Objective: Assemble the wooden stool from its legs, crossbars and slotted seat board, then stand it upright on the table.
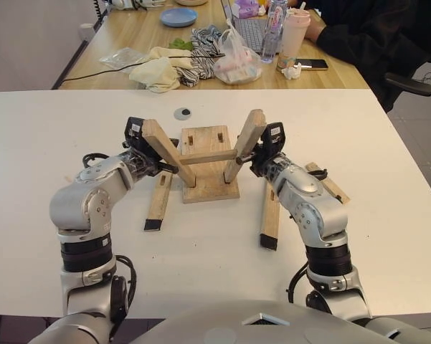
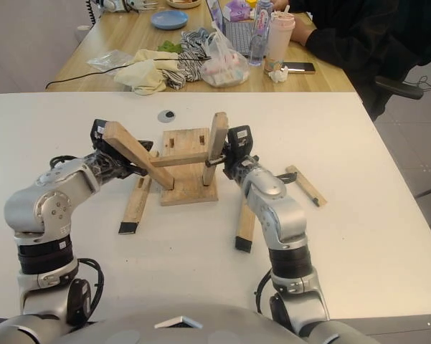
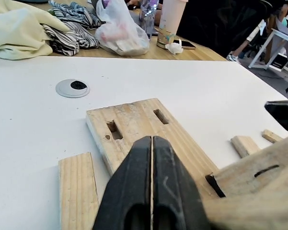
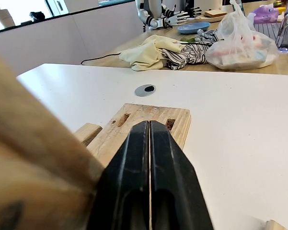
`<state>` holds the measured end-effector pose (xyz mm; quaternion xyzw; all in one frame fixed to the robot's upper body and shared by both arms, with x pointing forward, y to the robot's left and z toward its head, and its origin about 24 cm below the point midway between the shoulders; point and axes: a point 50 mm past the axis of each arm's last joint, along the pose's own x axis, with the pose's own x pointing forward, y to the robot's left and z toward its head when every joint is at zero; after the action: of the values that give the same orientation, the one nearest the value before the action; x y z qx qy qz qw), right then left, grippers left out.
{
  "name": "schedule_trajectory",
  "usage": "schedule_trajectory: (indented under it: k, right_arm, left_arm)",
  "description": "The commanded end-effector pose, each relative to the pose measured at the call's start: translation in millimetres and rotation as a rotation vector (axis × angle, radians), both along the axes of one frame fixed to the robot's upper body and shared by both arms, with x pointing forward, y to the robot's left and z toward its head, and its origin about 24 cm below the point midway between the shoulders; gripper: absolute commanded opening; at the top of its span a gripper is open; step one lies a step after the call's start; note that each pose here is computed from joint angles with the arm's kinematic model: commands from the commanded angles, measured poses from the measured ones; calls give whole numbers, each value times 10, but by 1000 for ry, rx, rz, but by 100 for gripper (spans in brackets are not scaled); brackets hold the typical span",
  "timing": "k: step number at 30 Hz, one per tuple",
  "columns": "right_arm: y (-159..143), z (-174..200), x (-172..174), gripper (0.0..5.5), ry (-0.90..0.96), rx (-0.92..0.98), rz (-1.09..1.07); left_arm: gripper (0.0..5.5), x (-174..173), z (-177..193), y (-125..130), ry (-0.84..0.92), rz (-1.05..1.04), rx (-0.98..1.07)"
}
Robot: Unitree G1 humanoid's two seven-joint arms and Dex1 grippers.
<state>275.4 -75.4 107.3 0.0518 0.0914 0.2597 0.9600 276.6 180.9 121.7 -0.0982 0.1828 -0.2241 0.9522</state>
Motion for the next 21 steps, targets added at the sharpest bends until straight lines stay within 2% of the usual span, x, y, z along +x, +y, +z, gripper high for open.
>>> schedule_trajectory:
  k: [1, 6, 10, 15, 17, 21]
  right_arm:
    - [289, 114, -195, 11, -50, -42, 307]
    - [309, 27, -291, 11, 7, -177, 529]
    - [301, -90, -257, 11, 70, -232, 555]
    - [161, -147, -194, 11, 94, -297, 571]
    - [51, -124, -154, 11, 86, -317, 552]
    - [-438, 96, 17, 11, 81, -294, 442]
  left_arm:
    - [0, 73, -18, -178, 0, -2, -42]
    - [0, 153, -202, -49, 19, 98, 30]
    - [0, 498, -321, -71, -19, 128, 122]
    - [0, 801, -341, -188, -118, 179, 140]
    - [0, 819, -316, -211, -169, 191, 109]
    - [0, 550, -253, -6, -231, 212, -49]
